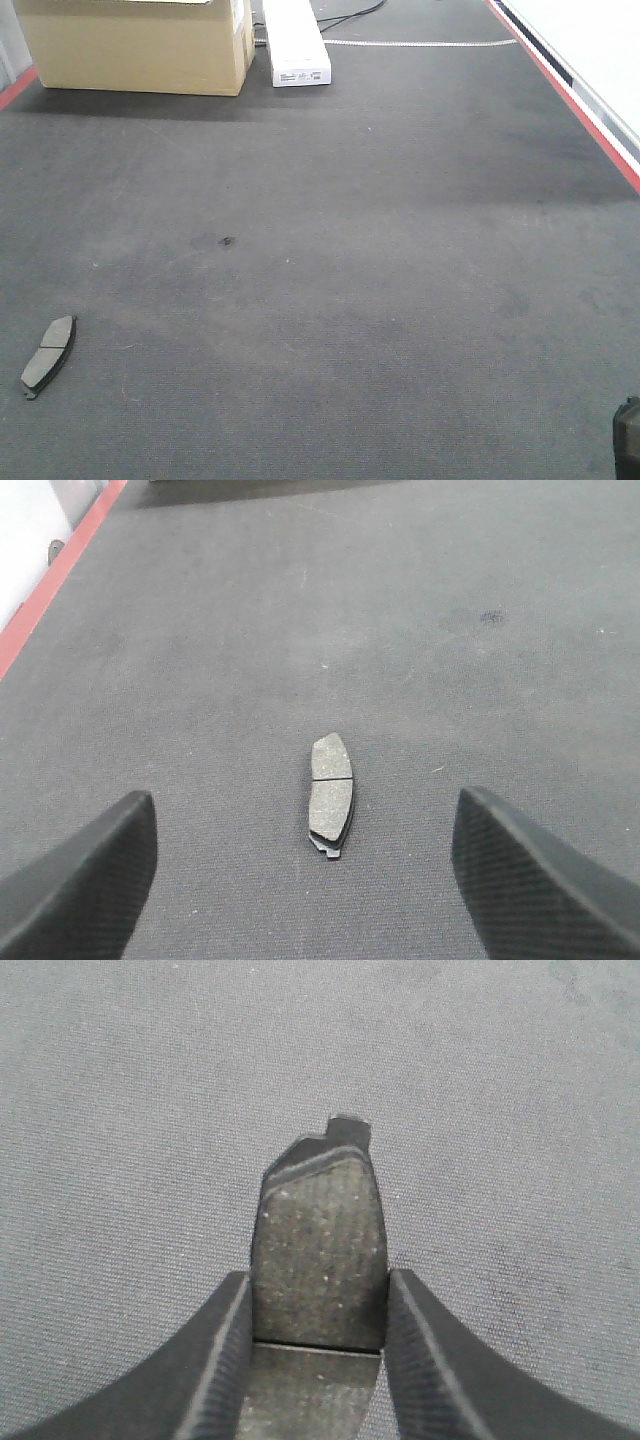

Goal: Move and align brake pads A on conveyor
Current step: 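Raise the open left gripper away from the placed pad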

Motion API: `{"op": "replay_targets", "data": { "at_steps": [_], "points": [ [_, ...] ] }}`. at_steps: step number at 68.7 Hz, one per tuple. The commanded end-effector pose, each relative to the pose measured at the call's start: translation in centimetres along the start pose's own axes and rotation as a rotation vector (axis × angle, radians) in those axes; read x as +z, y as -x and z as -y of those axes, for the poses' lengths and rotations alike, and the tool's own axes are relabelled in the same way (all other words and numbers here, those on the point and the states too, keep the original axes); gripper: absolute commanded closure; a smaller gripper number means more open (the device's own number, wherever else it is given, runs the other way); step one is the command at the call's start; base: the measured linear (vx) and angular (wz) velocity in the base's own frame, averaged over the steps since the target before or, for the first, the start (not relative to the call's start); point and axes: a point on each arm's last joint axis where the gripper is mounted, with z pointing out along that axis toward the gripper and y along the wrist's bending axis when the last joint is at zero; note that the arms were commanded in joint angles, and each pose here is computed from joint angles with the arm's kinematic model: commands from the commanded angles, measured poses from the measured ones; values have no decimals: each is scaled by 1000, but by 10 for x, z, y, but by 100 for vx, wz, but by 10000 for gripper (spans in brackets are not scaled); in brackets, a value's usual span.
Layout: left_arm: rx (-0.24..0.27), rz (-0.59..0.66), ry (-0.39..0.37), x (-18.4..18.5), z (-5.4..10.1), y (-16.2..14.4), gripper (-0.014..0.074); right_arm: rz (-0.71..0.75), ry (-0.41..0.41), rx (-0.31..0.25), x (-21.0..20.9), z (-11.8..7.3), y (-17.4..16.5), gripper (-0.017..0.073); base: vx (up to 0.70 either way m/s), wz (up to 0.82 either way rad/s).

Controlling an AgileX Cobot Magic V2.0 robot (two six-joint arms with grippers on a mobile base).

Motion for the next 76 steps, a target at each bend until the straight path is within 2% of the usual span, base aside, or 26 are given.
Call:
{"op": "replay_targets", "data": {
  "at_steps": [1,54,62,76],
  "points": [
    [-6,70,-1,-3,-1,12,7,97,-8,0,-6,1,14,566,0,0],
    [-6,71,-1,-3,-1,12,7,99,-8,0,-6,1,14,566,0,0],
    [-6,71,-1,-3,-1,12,7,136,-8,0,-7,1,18,566,0,0],
    [-6,71,-1,-3,-1,12,7,192,12,69,-7,0,23,566,0,0]
  ]
}}
